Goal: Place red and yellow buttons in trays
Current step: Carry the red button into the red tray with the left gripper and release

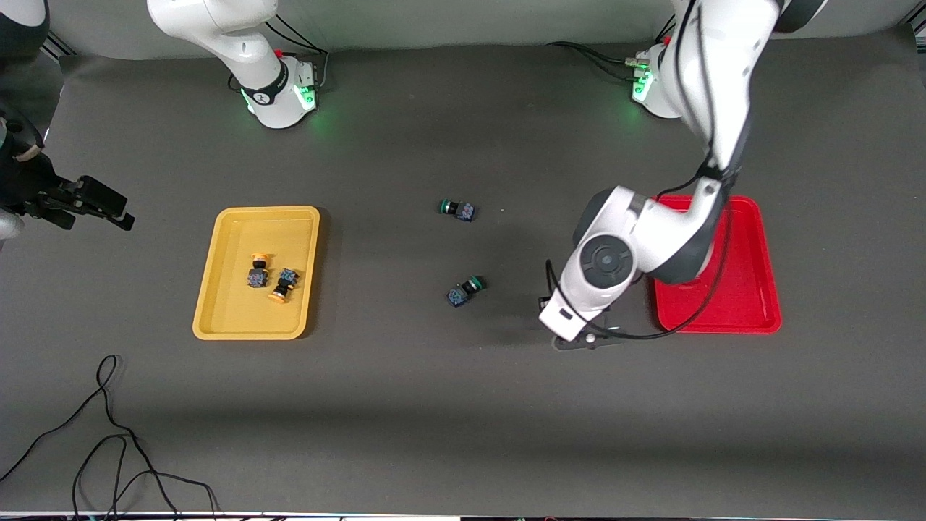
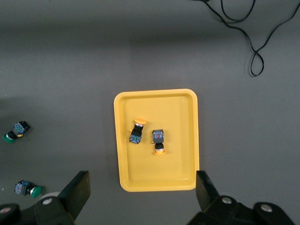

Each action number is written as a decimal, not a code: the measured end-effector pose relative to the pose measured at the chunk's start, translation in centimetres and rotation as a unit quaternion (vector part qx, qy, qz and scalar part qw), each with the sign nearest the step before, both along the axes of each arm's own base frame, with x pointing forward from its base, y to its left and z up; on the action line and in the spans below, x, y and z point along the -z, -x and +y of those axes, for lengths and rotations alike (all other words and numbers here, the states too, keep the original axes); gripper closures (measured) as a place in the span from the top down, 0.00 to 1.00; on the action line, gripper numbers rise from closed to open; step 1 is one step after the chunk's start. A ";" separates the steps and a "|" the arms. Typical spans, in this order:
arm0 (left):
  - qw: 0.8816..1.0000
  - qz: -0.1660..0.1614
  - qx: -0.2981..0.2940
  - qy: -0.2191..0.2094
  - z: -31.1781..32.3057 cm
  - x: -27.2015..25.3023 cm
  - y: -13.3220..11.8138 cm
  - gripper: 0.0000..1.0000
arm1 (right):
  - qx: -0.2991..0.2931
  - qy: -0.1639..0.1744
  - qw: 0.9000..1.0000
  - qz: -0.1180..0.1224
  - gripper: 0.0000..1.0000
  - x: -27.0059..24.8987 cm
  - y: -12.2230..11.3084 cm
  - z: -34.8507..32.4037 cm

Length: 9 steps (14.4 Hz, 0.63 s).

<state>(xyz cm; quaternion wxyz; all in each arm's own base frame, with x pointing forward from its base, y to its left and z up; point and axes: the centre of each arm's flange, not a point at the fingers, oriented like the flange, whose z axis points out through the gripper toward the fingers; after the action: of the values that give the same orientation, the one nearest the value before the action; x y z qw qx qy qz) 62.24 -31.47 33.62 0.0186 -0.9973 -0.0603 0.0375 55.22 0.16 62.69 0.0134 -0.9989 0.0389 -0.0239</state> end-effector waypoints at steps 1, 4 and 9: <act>1.000 0.006 0.000 -0.003 1.7 -2.4 0.0 0.40 | 0.000 0.000 1.000 0.005 1.00 0.2 0.1 0.0; 0.999 0.025 0.019 -0.006 10.3 -5.7 0.5 0.40 | 0.000 0.000 1.000 0.013 1.00 0.4 0.2 -0.1; 0.998 0.023 0.062 -0.003 30.1 -3.2 4.4 0.40 | 0.006 0.003 1.000 0.012 1.00 0.3 0.2 0.1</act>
<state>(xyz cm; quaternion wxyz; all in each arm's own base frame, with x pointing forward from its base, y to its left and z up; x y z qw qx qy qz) 57.81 -1.38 36.77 0.0252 -0.9979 0.0019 0.0594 55.06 0.24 62.35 0.0102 -0.9989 0.0452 -0.0124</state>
